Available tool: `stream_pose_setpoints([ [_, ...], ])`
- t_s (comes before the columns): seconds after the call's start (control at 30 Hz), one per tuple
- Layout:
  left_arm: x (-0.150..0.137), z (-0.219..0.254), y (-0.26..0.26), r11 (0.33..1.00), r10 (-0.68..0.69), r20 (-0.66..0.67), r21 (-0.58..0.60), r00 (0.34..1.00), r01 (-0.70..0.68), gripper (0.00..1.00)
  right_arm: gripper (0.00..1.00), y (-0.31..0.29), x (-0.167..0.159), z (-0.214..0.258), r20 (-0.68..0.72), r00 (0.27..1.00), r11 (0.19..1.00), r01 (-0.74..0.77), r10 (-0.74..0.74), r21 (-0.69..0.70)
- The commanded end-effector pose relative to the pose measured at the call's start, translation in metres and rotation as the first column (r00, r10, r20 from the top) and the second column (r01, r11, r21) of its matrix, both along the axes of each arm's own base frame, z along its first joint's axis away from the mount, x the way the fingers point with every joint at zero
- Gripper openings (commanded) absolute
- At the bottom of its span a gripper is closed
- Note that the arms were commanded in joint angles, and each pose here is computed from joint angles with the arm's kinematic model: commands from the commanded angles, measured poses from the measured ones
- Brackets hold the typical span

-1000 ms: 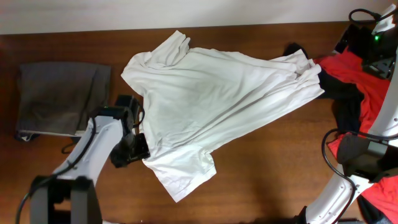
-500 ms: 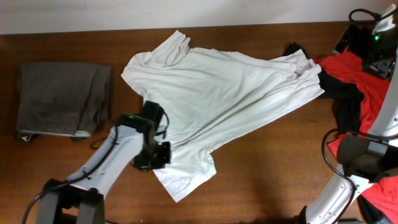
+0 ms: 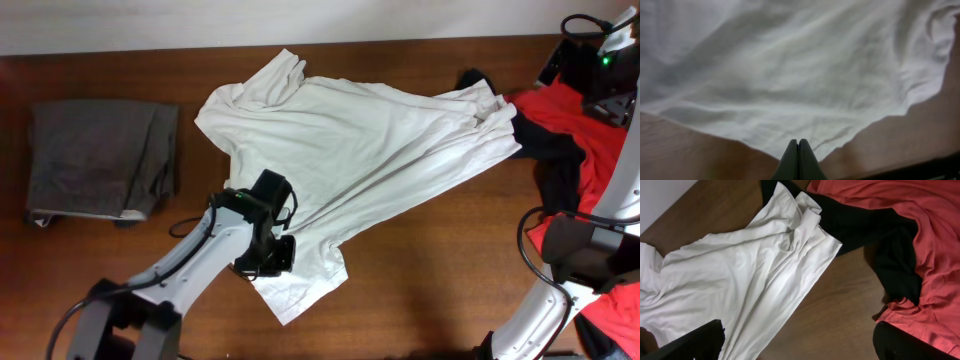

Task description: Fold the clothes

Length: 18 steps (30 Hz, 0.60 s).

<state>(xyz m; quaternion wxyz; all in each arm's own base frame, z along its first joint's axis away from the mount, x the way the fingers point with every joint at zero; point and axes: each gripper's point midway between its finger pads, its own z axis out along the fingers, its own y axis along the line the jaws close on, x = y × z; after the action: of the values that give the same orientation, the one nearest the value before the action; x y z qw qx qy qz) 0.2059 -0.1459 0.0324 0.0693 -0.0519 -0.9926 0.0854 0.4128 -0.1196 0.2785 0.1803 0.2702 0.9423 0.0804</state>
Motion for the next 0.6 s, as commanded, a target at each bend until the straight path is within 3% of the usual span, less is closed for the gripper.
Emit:
stream_pose_setpoints([
  [0.0, -0.004, -0.014, 0.001, 0.999, 0.037, -0.045, 0.027, 0.998, -0.036, 0.01, 0.99, 0.000, -0.001, -0.002, -0.012, 1.000, 1.000, 0.005, -0.005, 0.001],
  [0.43, -0.017, -0.054, 0.014, 0.989, 0.096, -0.180, 0.126, 0.979, -0.074, 0.01, 0.99, 0.000, -0.001, -0.002, -0.012, 1.000, 1.000, 0.005, -0.005, 0.001],
  [0.57, -0.021, -0.062, 0.039, 0.966, 0.150, -0.179, 0.236, 0.972, -0.105, 0.01, 0.99, 0.000, -0.001, -0.002, -0.012, 1.000, 1.000, 0.005, -0.005, 0.001],
])
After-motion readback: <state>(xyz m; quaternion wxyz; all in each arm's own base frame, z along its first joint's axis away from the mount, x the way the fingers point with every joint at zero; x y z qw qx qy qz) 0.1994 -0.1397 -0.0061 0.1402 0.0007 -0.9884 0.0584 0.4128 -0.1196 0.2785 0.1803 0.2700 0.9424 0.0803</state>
